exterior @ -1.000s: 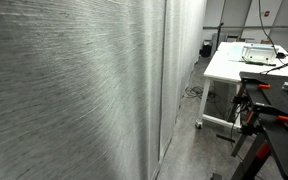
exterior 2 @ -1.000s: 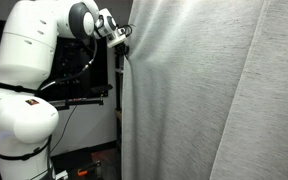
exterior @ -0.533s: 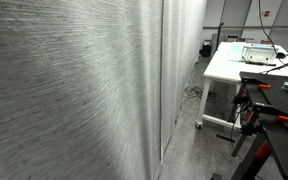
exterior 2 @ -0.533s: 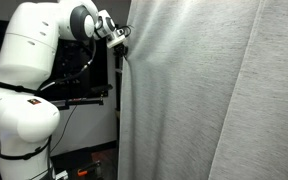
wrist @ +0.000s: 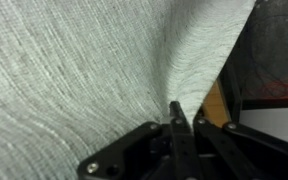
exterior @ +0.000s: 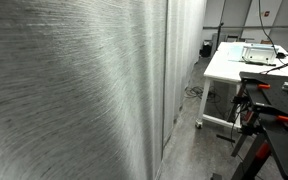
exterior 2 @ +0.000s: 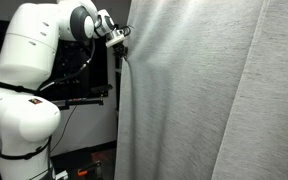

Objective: Slide the curtain to the left

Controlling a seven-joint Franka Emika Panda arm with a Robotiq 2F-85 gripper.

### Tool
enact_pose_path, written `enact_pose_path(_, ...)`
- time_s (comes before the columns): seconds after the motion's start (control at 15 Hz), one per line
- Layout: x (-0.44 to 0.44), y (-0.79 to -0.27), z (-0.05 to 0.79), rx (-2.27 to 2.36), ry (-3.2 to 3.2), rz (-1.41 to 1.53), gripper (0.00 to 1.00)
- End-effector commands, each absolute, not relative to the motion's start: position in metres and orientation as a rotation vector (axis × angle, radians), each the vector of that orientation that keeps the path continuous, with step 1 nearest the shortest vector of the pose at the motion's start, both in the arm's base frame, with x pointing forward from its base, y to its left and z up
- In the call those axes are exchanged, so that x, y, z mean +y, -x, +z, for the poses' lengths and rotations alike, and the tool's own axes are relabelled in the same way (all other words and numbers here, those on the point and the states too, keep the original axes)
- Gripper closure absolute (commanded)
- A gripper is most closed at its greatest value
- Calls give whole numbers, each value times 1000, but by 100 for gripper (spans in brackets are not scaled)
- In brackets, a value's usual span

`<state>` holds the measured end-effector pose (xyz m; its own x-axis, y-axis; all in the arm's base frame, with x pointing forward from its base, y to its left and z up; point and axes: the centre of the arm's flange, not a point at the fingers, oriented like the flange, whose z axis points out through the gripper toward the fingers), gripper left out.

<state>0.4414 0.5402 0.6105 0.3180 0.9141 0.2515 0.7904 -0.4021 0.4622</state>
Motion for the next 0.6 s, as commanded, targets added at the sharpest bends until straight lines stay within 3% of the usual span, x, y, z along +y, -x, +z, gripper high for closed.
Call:
enact_pose_path(0.0, 555, -439, 613, 1481, -2420, 618, 99)
enact_pose_path(0.53, 555, -433, 613, 1291, -2553, 594, 99)
